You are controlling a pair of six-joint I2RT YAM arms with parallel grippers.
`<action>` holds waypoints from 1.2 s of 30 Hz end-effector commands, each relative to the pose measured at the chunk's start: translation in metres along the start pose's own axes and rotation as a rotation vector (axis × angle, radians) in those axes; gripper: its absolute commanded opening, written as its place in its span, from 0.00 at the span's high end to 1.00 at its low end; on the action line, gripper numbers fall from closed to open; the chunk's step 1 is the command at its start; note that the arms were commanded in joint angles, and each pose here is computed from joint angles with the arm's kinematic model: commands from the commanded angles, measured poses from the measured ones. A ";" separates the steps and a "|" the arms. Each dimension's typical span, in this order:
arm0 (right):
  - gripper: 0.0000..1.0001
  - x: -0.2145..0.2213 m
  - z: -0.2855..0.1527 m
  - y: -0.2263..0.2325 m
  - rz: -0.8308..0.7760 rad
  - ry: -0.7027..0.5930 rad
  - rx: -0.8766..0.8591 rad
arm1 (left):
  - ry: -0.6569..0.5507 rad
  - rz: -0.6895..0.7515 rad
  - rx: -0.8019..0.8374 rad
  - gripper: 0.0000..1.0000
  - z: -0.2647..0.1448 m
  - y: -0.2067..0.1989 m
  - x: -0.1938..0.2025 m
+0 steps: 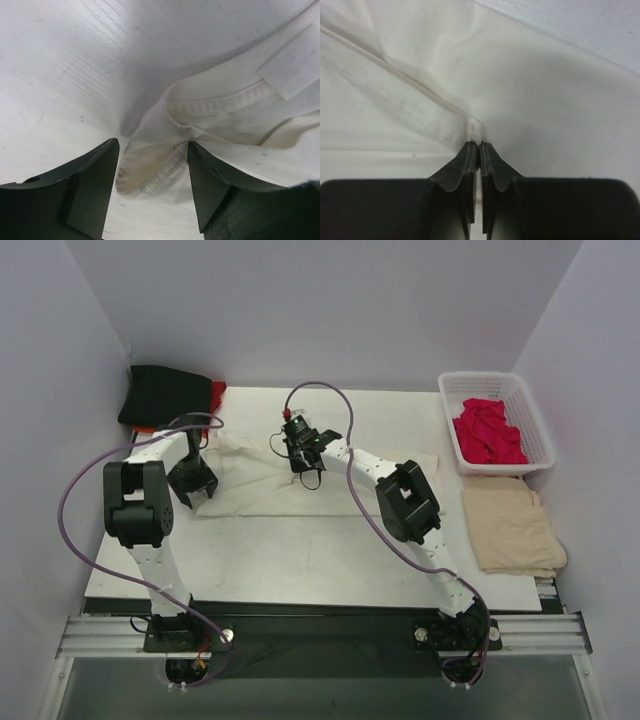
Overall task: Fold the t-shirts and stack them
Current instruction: Fold the other side of the tshirt into a rectangle, then rotate the tshirt 90 degrees
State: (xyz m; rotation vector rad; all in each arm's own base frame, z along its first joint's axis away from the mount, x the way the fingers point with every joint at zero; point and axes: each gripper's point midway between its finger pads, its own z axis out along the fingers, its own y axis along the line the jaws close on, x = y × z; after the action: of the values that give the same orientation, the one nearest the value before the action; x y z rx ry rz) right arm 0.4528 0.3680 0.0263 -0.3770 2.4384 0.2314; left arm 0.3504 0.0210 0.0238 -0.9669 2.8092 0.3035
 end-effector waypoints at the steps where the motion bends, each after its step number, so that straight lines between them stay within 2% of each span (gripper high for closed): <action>1: 1.00 -0.032 -0.026 -0.021 0.026 -0.077 0.068 | -0.021 -0.013 -0.020 0.32 -0.004 0.003 -0.009; 3: 1.00 -0.034 -0.027 -0.021 0.025 -0.080 0.063 | -0.026 -0.015 -0.012 0.32 -0.006 0.002 -0.010; 5: 0.90 -0.040 -0.029 -0.020 0.017 -0.089 0.056 | -0.040 -0.023 -0.002 0.32 -0.010 0.001 -0.013; 7: 0.75 -0.049 -0.034 -0.022 0.016 -0.109 0.062 | -0.053 -0.030 0.008 0.32 -0.015 0.000 -0.016; 10: 0.61 -0.061 -0.044 -0.028 0.019 -0.135 0.079 | -0.079 -0.041 0.022 0.32 -0.024 -0.001 -0.022; 12: 0.56 -0.073 -0.056 -0.037 0.022 -0.171 0.123 | -0.097 -0.049 0.029 0.32 -0.030 -0.002 -0.027; 17: 0.54 -0.078 -0.085 -0.077 0.072 -0.158 0.230 | -0.124 -0.060 0.084 0.32 -0.044 -0.009 -0.034; 20: 0.55 -0.059 -0.097 -0.119 0.202 -0.082 0.277 | -0.139 -0.048 0.140 0.32 -0.054 -0.019 -0.038; 21: 0.55 -0.043 -0.102 -0.147 0.266 -0.039 0.309 | -0.149 -0.037 0.161 0.32 -0.058 -0.023 -0.040; 26: 0.56 0.003 -0.120 -0.205 0.354 0.080 0.385 | -0.172 0.108 0.243 0.32 -0.074 -0.076 -0.023; 29: 0.57 0.025 -0.124 -0.216 0.345 0.143 0.418 | -0.155 0.167 0.266 0.32 -0.071 -0.100 -0.009; 36: 0.59 0.046 -0.133 -0.227 0.317 0.206 0.465 | -0.136 0.188 0.272 0.32 -0.058 -0.136 0.000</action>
State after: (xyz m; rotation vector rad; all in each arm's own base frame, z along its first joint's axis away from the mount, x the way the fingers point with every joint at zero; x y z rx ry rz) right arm 0.4276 0.1150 0.0690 0.2123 2.6427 -0.2061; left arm 0.4145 -0.0919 0.0661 -0.5851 2.7461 0.0238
